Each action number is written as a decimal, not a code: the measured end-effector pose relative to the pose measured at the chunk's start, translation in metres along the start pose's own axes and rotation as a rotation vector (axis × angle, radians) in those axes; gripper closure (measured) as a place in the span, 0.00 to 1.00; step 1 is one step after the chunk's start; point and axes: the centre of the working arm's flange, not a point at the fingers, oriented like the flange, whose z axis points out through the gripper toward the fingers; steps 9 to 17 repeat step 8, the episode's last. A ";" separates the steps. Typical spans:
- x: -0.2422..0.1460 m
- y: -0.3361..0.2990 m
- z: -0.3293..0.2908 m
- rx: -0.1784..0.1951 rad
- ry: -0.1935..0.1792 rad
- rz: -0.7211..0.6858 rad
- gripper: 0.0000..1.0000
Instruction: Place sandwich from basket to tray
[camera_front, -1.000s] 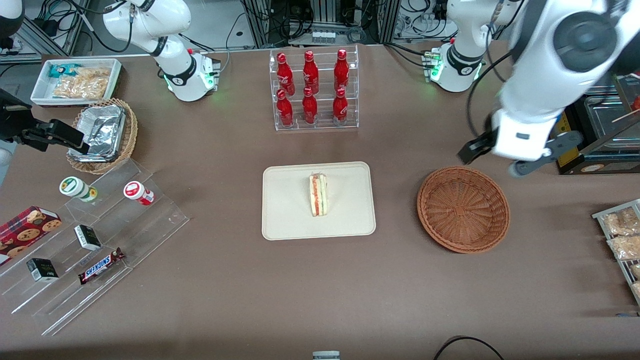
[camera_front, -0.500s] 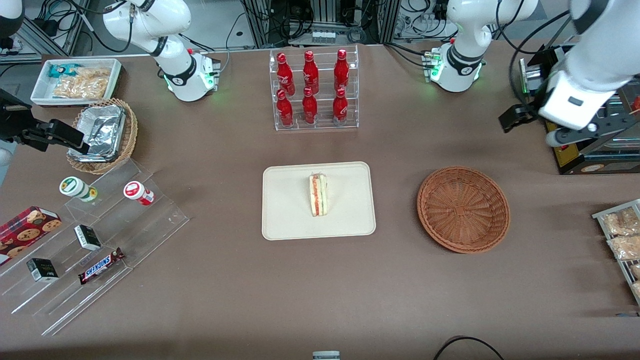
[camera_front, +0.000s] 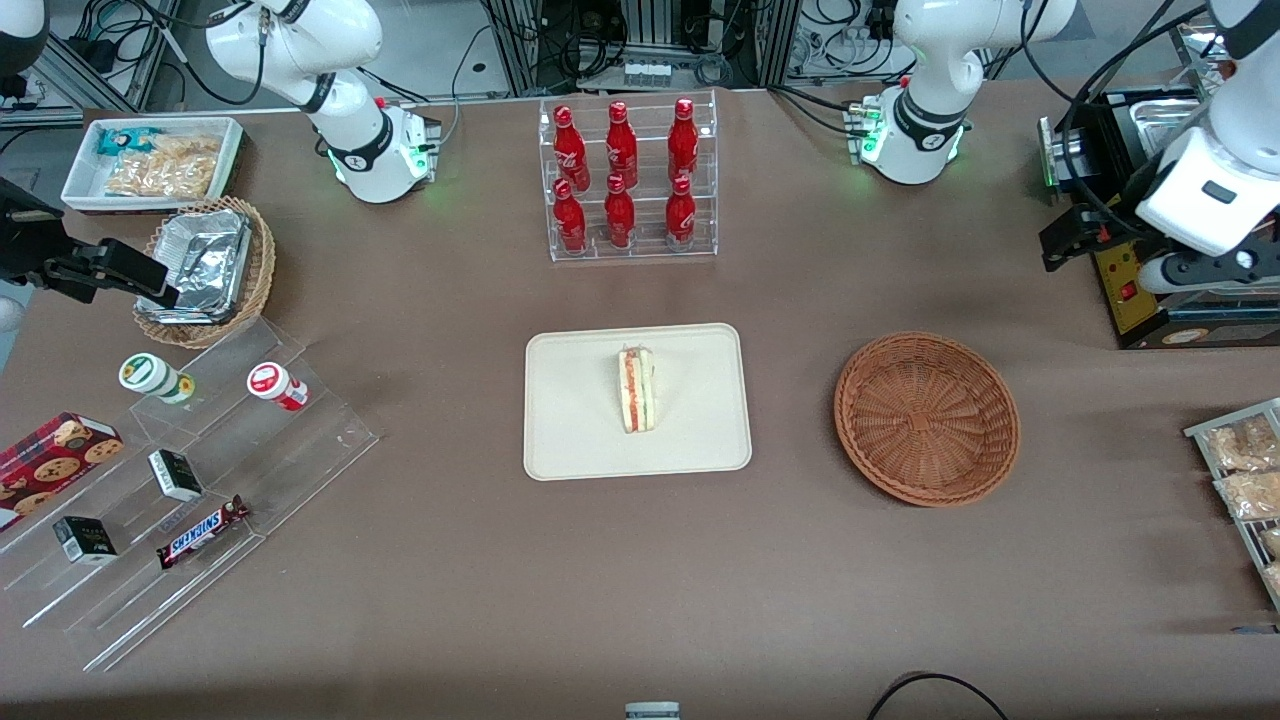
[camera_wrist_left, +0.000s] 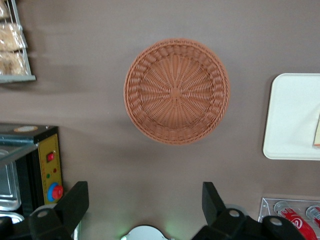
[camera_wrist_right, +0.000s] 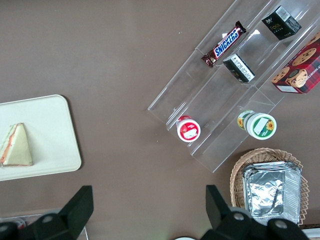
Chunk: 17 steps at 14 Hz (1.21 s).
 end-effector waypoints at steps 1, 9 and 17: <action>0.004 -0.002 -0.001 -0.003 0.004 0.003 0.00; 0.013 -0.005 0.002 -0.008 0.000 0.007 0.00; 0.013 -0.005 0.002 -0.008 0.000 0.007 0.00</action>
